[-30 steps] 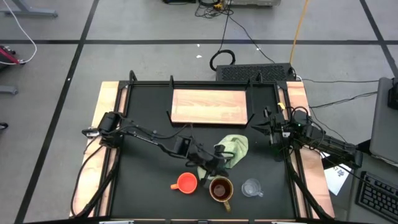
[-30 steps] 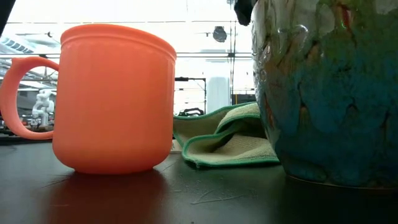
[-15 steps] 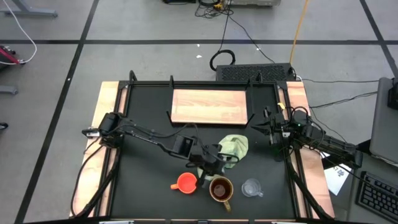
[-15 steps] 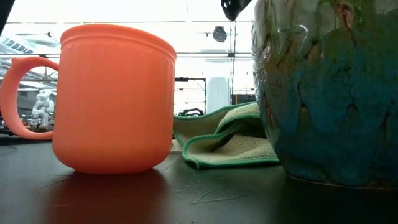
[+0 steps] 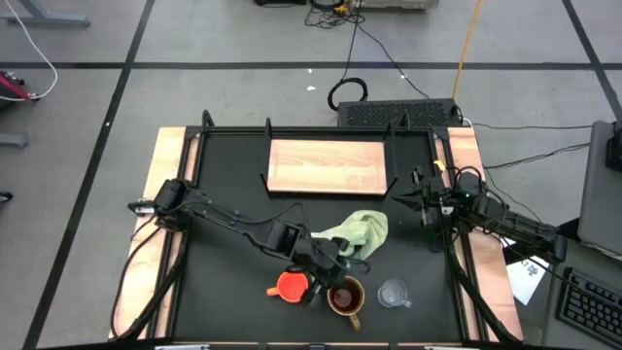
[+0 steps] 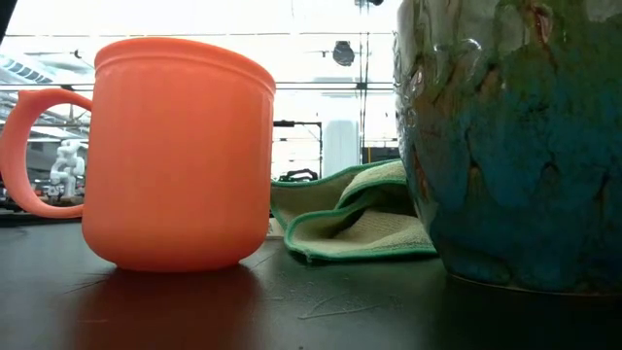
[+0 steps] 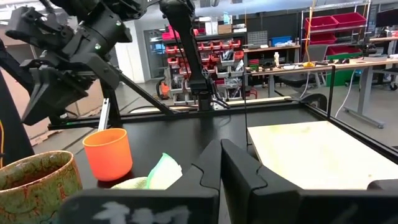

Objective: Stack small to large cups/mugs on shelf
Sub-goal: Put the green mug on the shelf

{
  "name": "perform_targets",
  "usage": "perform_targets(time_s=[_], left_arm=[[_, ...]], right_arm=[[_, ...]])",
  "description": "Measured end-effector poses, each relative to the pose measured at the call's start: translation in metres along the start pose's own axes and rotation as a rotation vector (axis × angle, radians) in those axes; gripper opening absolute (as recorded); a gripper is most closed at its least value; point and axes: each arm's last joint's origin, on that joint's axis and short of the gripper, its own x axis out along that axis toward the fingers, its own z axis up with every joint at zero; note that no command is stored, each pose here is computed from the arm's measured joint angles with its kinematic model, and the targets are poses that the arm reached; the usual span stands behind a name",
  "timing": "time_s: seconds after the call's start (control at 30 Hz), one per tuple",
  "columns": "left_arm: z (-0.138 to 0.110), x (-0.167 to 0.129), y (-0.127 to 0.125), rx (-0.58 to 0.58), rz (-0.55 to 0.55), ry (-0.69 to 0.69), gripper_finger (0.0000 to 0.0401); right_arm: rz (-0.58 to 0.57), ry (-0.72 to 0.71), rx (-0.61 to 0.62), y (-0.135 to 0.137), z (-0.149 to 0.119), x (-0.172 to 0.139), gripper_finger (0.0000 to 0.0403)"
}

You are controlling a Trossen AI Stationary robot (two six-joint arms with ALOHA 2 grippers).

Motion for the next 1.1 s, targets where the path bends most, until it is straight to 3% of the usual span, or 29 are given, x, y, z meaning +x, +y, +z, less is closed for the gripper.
perform_targets(time_s=[0.27, 0.83, 1.1], left_arm=[[-0.007, 0.006, 0.009, -0.048, 0.046, 0.038, 0.0019], [-0.006, 0.009, 0.021, -0.059, 0.039, 0.018, 0.0189], [0.001, 0.023, 0.028, -0.042, 0.011, 0.056, 0.0234]], right_arm=[[0.000, 0.001, 0.000, 0.000, 0.000, 0.000, 0.0000], [-0.001, 0.004, 0.002, 0.000, 0.000, 0.000, 0.0000], [-0.002, 0.011, 0.006, 0.000, -0.001, 0.000, 0.0000]])
